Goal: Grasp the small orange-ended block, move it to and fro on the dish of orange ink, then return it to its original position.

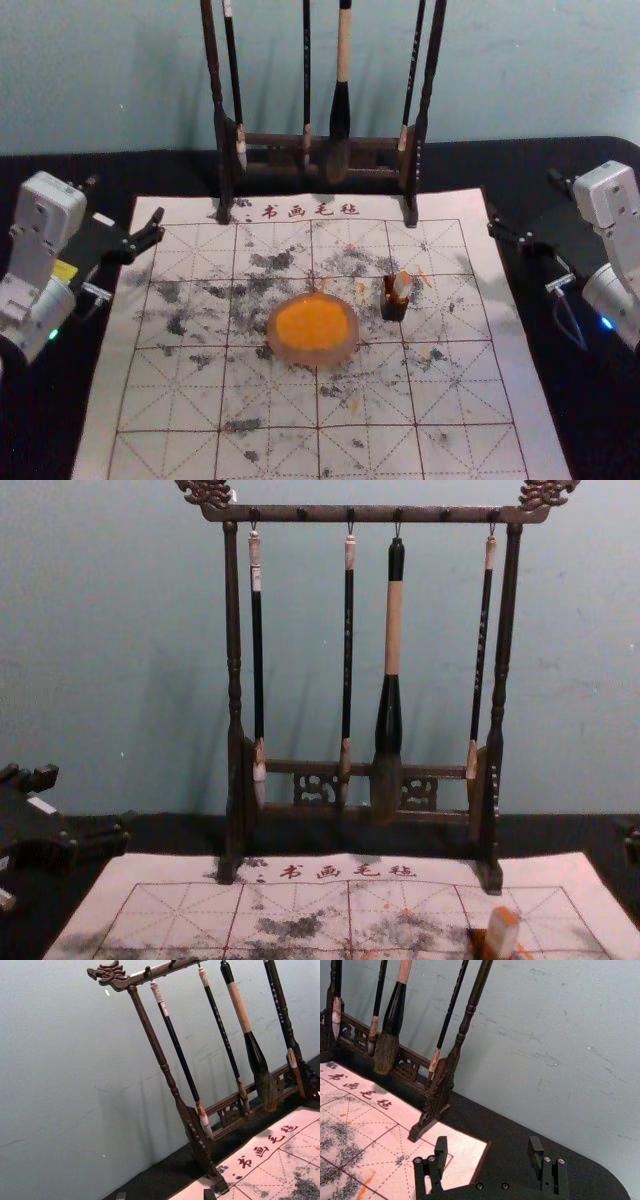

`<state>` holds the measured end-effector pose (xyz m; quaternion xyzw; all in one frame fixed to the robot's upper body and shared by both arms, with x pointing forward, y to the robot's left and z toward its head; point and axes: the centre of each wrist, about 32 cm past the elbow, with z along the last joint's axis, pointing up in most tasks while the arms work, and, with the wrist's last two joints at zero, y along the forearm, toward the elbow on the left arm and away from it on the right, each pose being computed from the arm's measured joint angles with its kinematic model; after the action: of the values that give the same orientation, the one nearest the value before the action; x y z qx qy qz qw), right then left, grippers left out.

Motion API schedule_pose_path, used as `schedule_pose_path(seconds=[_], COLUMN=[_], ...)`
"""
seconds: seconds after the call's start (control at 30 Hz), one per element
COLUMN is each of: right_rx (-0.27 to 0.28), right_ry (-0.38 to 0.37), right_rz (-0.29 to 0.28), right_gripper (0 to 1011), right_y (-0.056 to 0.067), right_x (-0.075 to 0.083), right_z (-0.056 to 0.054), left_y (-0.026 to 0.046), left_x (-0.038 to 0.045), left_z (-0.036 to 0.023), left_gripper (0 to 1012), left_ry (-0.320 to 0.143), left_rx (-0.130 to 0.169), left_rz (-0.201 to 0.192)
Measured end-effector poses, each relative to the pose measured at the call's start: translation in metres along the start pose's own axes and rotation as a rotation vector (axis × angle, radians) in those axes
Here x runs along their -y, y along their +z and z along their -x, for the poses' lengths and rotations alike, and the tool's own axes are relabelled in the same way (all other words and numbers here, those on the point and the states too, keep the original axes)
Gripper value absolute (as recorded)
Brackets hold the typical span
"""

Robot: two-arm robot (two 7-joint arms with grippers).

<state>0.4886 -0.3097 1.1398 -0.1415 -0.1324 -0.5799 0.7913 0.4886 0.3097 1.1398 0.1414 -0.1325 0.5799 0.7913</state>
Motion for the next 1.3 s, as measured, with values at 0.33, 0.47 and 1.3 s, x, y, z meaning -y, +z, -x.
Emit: schedule_pose_path(seconds=[0.33,0.47,1.3], right_rx=[0.0,0.0,-0.045], right_ry=[0.0,0.0,0.098], right_rz=[0.0,0.0,0.017], right_gripper=[1002,1002,1002], right_y=[0.0,0.0,0.003], right_x=[0.0,0.0,0.019], right_z=[0.0,0.0,0.009], left_y=[0.0,0.0,0.0], left_x=[0.0,0.0,0.0], left_z=[0.0,0.0,0.0], left_gripper=[1001,1001,1001], left_ry=[0.0,0.0,0.0], left_rx=[0.0,0.0,0.0], left_rz=[0.0,0.0,0.0])
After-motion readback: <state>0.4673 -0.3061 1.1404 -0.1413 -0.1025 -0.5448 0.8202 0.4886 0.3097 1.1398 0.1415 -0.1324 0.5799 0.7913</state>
